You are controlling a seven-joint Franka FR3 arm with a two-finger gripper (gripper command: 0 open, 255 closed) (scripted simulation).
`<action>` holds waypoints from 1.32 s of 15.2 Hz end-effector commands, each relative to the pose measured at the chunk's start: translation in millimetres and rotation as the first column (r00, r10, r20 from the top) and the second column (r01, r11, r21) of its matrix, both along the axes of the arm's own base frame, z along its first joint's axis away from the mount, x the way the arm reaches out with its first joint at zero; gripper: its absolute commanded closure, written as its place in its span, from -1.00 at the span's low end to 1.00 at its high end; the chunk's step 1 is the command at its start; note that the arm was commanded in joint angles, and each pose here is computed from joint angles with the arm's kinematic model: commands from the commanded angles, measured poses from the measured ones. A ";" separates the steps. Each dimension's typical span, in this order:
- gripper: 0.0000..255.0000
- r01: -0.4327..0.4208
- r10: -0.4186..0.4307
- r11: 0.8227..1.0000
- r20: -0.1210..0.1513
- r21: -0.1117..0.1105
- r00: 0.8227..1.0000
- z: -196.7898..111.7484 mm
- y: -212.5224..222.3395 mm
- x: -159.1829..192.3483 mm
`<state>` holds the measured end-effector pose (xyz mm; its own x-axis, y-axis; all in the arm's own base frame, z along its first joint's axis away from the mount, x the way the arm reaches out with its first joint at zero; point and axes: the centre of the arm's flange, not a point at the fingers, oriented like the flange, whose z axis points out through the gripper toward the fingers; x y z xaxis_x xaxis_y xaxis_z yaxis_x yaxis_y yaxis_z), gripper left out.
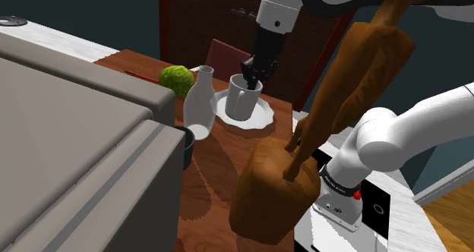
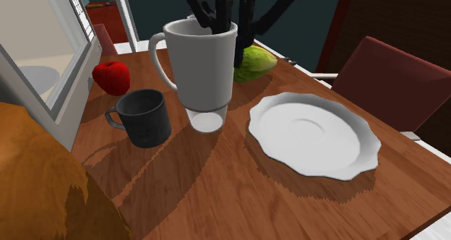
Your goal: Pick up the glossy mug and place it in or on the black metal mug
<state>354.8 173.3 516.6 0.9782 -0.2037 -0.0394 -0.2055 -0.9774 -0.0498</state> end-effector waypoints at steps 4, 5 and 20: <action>1.00 0.000 0.000 1.000 0.000 0.000 1.000 11.1 49.4 17.5; 1.00 0.000 0.000 1.000 0.000 0.000 1.000 12.7 61.7 21.9; 1.00 0.000 0.000 1.000 0.000 0.000 1.000 3.2 190.0 68.2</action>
